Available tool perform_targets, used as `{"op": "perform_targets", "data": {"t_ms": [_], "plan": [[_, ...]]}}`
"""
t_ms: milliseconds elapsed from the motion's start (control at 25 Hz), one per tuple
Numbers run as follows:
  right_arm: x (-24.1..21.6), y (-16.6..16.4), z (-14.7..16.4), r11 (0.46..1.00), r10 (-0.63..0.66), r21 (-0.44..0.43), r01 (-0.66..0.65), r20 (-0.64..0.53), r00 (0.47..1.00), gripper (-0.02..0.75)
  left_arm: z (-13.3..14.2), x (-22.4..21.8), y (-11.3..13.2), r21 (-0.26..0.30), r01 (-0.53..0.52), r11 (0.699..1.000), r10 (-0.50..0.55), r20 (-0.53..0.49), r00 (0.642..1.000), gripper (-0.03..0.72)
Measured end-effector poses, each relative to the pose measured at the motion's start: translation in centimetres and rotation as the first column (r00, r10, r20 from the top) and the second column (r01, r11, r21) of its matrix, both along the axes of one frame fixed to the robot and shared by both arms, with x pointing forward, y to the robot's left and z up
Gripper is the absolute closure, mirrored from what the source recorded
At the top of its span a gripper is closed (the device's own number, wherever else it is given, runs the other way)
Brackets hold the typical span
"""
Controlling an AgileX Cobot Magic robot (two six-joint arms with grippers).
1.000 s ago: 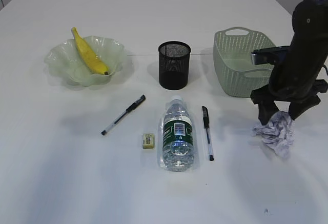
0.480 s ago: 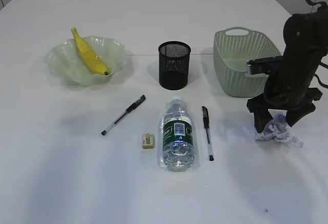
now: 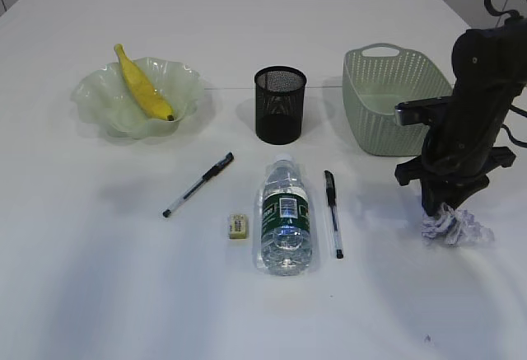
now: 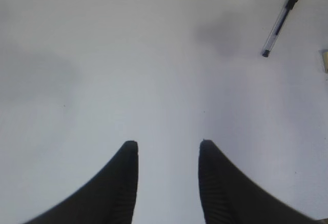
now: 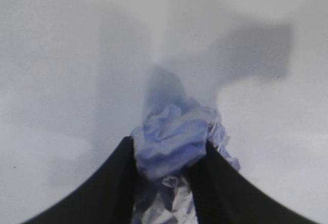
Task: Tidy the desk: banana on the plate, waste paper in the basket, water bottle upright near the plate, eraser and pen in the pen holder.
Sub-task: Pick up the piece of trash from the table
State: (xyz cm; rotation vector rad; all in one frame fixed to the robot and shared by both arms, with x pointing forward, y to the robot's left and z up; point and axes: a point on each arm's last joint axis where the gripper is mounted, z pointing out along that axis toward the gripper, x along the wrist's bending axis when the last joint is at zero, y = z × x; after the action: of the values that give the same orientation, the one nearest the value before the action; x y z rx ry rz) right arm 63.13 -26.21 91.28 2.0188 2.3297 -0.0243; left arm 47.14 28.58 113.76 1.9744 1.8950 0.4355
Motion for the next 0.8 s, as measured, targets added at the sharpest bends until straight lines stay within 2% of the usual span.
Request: {"op": "perform_targets", "data": {"t_ms": [80,200,440,600,800], "plan": [[0.0,0.0,0.0,1.000,0.000,0.000,0.000,0.000,1.000,0.526,0.0,0.0,0.0,0.000,0.000,1.000,0.000,0.004,1.000,0.412],[0.0,0.0,0.0,1.000,0.000,-0.001,0.000,-0.004,1.000,0.605,0.0,0.1,0.0,-0.001,0.000,1.000,0.000,0.010,1.000,0.412],[0.0,0.0,0.8,1.000,-0.004,0.001,0.004,-0.011,1.000,0.673,0.1,0.2,0.0,-0.001,-0.001,1.000,0.001,0.022,1.000,0.412],[0.9,0.1,4.5,1.000,-0.007,0.015,0.005,0.098,0.995,0.678,0.1,0.2,0.0,-0.001,-0.001,1.000,0.001,0.023,1.000,0.412],[2.6,0.3,9.9,0.999,-0.011,0.033,0.002,0.265,0.964,0.678,0.1,0.3,0.0,0.000,-0.001,1.000,0.001,0.032,0.999,0.412]]}}
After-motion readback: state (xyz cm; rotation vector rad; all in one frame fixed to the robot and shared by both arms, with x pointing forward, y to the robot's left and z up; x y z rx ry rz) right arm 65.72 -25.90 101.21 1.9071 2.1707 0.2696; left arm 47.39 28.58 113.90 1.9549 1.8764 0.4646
